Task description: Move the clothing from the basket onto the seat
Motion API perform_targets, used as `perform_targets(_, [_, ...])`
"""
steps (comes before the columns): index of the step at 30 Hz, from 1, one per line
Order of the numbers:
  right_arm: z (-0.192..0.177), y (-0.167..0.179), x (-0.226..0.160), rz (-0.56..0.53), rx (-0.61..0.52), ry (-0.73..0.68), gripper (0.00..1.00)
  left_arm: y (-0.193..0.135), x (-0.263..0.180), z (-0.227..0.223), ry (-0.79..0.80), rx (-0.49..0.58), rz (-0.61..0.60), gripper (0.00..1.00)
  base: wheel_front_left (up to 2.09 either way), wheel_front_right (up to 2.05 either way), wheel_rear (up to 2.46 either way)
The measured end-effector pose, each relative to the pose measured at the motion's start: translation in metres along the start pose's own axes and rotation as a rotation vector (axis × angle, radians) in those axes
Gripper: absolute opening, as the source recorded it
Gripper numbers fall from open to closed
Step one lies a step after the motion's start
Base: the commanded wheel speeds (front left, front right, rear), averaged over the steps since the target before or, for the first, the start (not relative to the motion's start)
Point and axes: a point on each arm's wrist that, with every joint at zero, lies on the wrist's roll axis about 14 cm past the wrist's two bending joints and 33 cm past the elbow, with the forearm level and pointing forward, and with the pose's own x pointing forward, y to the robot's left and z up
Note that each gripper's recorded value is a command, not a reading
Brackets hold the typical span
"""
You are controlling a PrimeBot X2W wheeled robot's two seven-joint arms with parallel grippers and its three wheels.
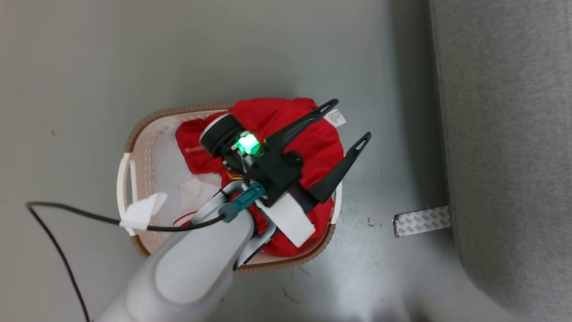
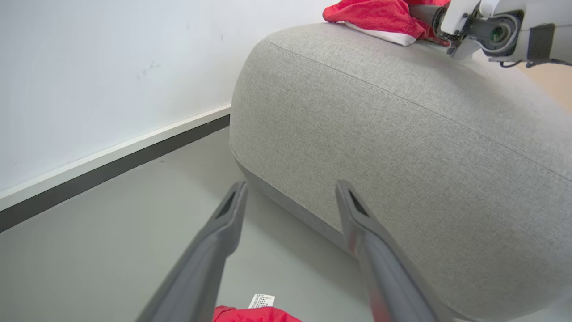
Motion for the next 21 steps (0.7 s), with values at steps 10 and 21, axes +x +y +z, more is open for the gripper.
perform_targets(10, [0.025,0.030,-0.090,0.122,0.015,-0.072,1.00,0.016,-0.034,0.031,-0.019,-0.019,0.184,1.00,0.00,0.00,0.00])
perform_targets(21, [0.047,0.078,-0.201,0.309,0.114,-0.098,1.00,0.028,-0.124,0.095,-0.109,0.002,0.515,1.00,0.00,0.00,0.00])
